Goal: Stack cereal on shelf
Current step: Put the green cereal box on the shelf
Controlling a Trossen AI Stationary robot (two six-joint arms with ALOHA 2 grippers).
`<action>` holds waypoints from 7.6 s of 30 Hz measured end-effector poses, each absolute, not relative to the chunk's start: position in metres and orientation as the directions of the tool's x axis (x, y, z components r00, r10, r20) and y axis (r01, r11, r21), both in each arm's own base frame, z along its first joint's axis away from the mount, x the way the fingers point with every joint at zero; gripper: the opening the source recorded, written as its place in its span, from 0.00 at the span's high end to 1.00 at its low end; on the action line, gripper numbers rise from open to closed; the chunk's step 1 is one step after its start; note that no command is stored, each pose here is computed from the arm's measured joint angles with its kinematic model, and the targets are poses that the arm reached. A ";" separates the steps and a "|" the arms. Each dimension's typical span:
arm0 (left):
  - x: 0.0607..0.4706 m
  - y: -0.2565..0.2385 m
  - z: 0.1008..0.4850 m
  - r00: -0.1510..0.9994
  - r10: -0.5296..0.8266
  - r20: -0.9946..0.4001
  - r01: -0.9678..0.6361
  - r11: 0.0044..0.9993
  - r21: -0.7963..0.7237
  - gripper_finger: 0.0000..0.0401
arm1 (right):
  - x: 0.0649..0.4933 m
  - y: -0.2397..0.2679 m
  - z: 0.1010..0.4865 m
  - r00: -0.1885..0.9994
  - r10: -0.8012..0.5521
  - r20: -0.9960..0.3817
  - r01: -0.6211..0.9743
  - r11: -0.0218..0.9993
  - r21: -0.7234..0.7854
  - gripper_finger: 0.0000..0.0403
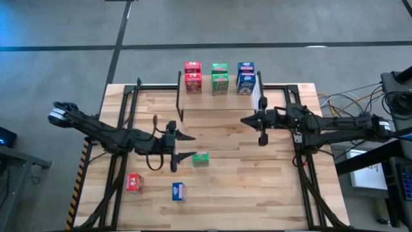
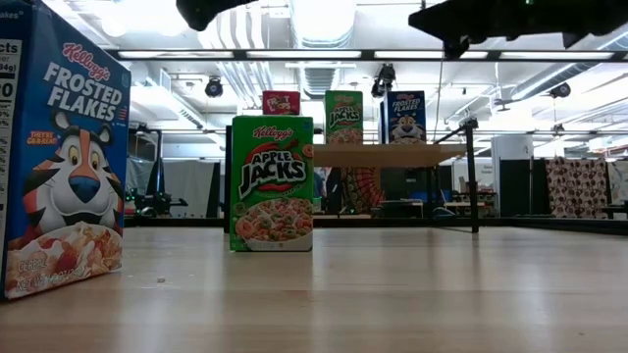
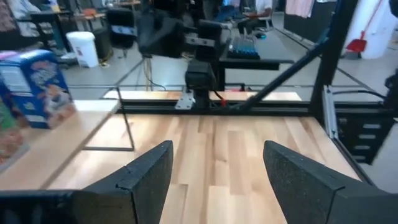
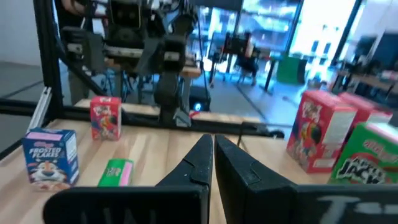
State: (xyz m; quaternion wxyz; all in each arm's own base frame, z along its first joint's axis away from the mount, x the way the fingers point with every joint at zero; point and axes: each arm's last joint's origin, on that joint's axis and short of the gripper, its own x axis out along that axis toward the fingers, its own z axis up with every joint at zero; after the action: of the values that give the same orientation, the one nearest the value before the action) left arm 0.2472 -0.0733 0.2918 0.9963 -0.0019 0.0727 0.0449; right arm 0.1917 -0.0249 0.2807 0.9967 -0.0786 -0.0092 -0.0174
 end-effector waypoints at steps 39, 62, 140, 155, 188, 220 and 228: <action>0.301 -0.073 0.241 0.787 0.120 -0.605 -0.124 0.992 0.036 0.41 | 0.158 -0.015 0.282 0.971 0.144 0.191 -0.090 0.959 -0.268 0.98; 0.307 -0.073 0.220 0.726 0.115 -0.678 -0.112 0.993 0.047 0.20 | 0.159 -0.015 0.281 0.972 0.144 0.185 -0.091 0.959 -0.267 0.98; 0.339 -0.048 0.330 0.758 0.128 -0.639 0.134 0.929 0.346 0.59 | 0.159 -0.016 0.279 0.976 0.139 0.168 -0.092 0.961 -0.261 0.98; 0.343 0.061 0.370 0.822 0.229 -0.522 0.012 0.908 0.418 0.59 | 0.159 -0.016 0.278 0.978 0.139 0.156 -0.098 0.964 -0.249 0.98; 0.363 0.119 0.341 0.814 0.259 -0.520 -0.058 0.927 0.371 0.59 | 0.159 -0.016 0.278 0.978 0.139 0.154 -0.096 0.961 -0.261 0.98; 0.365 0.128 0.348 0.814 0.279 -0.510 -0.082 0.924 0.375 0.40 | 0.159 -0.016 0.278 0.978 0.139 0.154 -0.095 0.959 -0.267 0.98; 0.354 0.119 0.372 0.771 0.253 -0.585 -0.041 0.935 0.351 0.40 | 0.159 -0.016 0.278 0.978 0.139 0.153 -0.095 0.959 -0.267 0.98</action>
State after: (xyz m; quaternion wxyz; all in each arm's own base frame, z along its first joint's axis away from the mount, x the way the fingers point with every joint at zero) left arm 0.3538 0.1193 0.3724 0.9271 0.1612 0.3290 0.0794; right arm 0.1591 -0.0156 0.2780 0.9860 -0.1302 -0.0852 0.0593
